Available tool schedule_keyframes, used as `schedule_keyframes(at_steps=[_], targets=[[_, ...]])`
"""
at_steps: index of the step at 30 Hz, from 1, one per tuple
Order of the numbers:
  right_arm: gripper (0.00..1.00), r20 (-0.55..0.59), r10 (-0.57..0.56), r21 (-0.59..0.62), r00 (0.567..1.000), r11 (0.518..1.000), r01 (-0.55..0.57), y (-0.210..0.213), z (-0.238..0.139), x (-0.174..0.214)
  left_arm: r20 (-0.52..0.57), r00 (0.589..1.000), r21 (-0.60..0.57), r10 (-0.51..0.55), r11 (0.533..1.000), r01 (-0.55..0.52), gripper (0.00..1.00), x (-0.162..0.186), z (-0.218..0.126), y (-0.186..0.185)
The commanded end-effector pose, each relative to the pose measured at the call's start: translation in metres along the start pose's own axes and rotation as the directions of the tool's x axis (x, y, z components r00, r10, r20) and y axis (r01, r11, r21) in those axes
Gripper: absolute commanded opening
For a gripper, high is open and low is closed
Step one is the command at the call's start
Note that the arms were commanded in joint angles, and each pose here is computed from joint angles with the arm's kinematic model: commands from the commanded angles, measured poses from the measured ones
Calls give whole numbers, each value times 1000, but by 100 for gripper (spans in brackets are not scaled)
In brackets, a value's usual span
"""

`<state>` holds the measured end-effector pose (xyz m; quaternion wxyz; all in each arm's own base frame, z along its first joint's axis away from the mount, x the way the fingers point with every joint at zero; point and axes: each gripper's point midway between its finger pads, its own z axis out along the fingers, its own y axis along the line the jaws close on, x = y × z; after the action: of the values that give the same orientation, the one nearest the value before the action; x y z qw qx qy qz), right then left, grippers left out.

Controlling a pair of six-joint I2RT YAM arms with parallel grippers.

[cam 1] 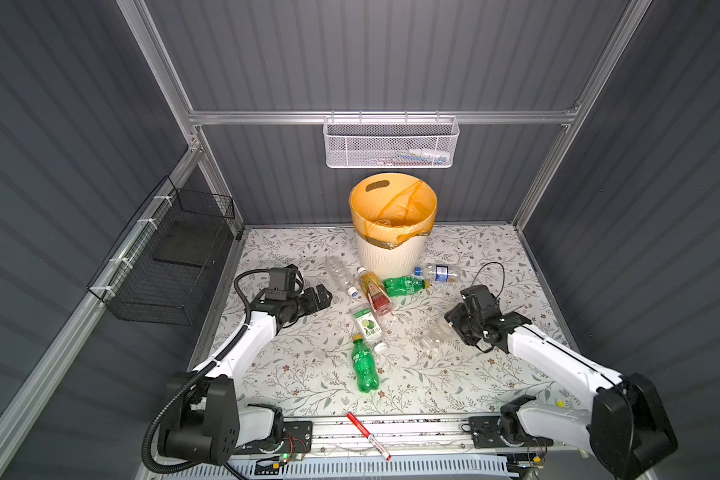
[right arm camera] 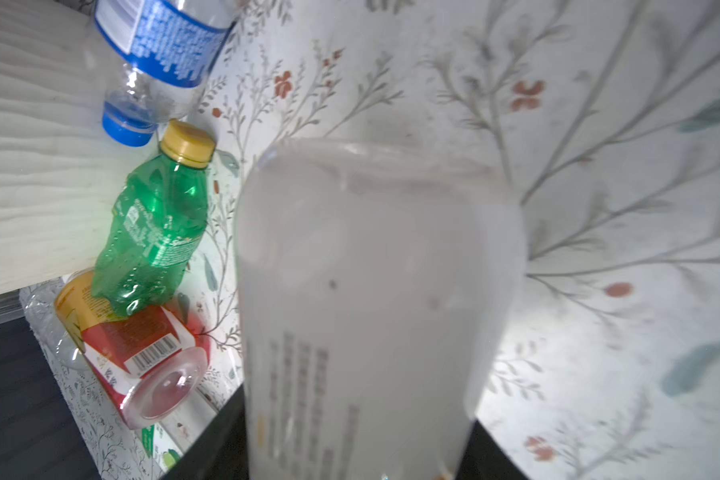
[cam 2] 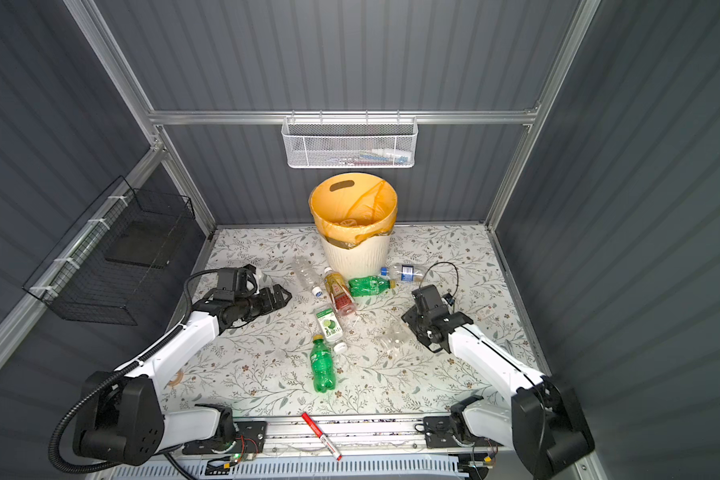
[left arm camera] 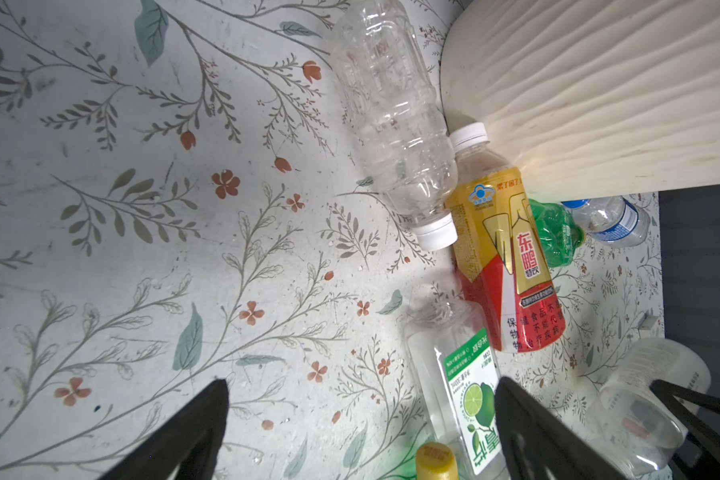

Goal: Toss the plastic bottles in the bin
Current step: 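Carry the white bottle over the bin and open the right gripper, then withdraw right arm from bin while left gripper reaches clear bottle near bin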

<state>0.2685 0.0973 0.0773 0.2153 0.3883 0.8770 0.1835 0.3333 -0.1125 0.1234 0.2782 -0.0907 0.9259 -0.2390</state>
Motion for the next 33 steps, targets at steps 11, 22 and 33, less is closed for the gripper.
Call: schedule_keyframes(at_steps=[11,22,33], targets=[[55,37,-182,-86,983,979,185,49,-96,-30,14,999,81,-32,996,31,96,-17,14,-14],[99,190,-164,-748,968,614,251,370,-298,-155,24,999,106,-25,994,23,100,-21,12,-21],[99,369,-196,-613,908,683,397,308,-297,-154,40,997,103,-62,993,57,100,-41,26,-26]])
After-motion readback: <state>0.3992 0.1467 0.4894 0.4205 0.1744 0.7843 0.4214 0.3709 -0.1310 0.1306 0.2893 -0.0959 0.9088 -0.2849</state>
